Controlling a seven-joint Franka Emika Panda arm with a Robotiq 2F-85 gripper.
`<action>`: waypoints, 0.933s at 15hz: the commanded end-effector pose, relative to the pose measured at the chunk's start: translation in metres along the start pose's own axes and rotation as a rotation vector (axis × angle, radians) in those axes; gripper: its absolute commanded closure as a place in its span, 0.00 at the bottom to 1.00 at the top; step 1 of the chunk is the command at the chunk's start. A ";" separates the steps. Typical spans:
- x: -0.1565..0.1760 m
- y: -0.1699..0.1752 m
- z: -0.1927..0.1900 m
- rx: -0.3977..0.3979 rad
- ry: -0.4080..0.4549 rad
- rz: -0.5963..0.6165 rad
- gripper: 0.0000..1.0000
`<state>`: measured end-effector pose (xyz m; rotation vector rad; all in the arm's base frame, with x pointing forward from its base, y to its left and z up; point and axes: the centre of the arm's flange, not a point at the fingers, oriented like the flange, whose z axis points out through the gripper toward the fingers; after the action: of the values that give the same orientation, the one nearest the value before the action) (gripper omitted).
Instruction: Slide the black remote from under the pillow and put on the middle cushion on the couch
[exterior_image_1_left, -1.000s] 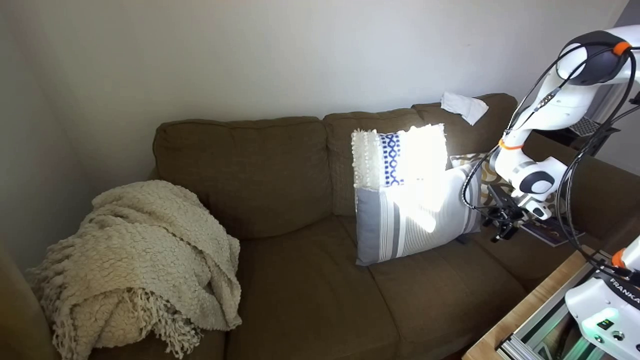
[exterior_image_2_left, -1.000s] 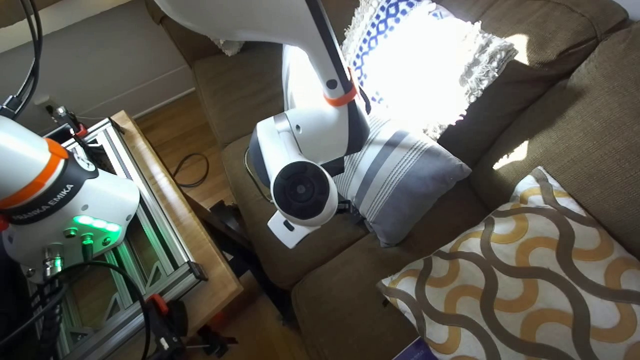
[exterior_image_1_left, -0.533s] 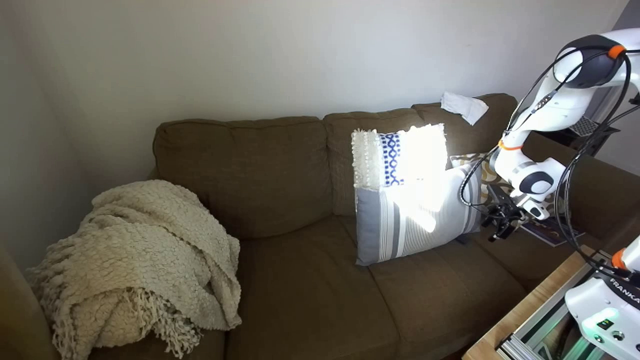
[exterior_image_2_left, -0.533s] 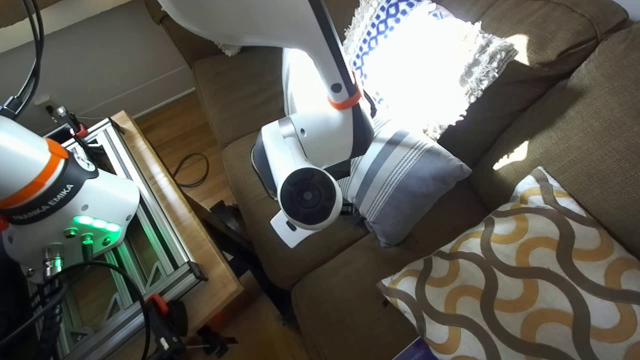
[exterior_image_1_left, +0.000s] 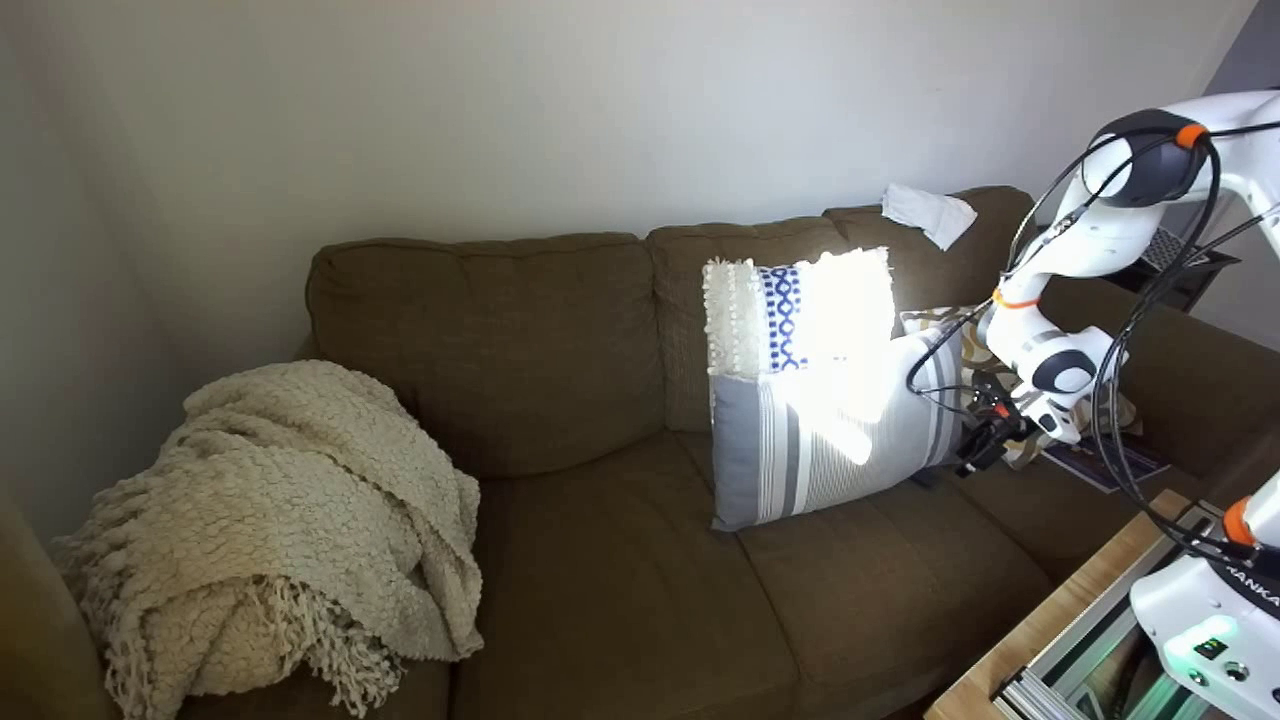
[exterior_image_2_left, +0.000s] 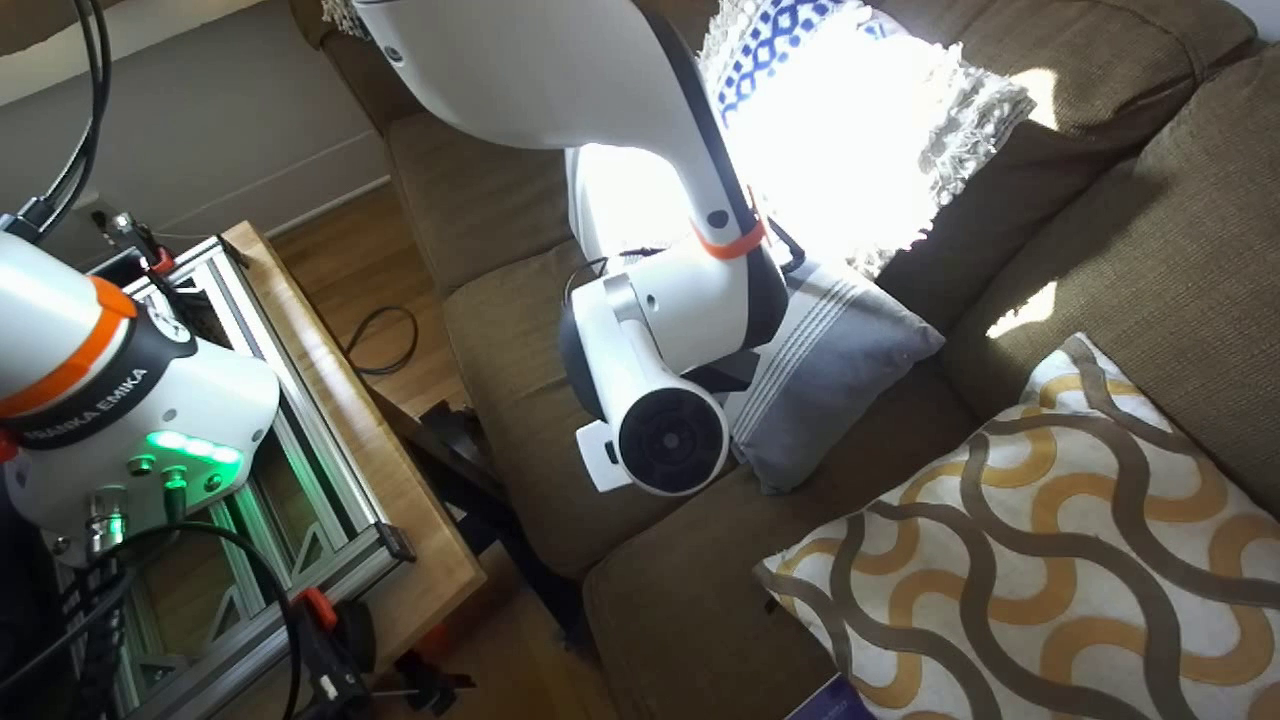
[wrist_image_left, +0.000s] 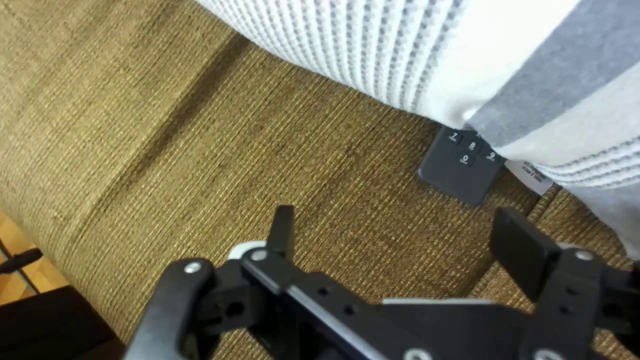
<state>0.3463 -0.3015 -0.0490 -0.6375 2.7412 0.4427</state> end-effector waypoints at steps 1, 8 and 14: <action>0.001 -0.020 0.025 -0.002 -0.005 0.146 0.00; -0.005 -0.030 0.050 0.085 0.043 0.234 0.00; -0.012 -0.030 0.083 0.130 0.027 0.250 0.00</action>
<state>0.3761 -0.2985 -0.0991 -0.3300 2.8556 0.3588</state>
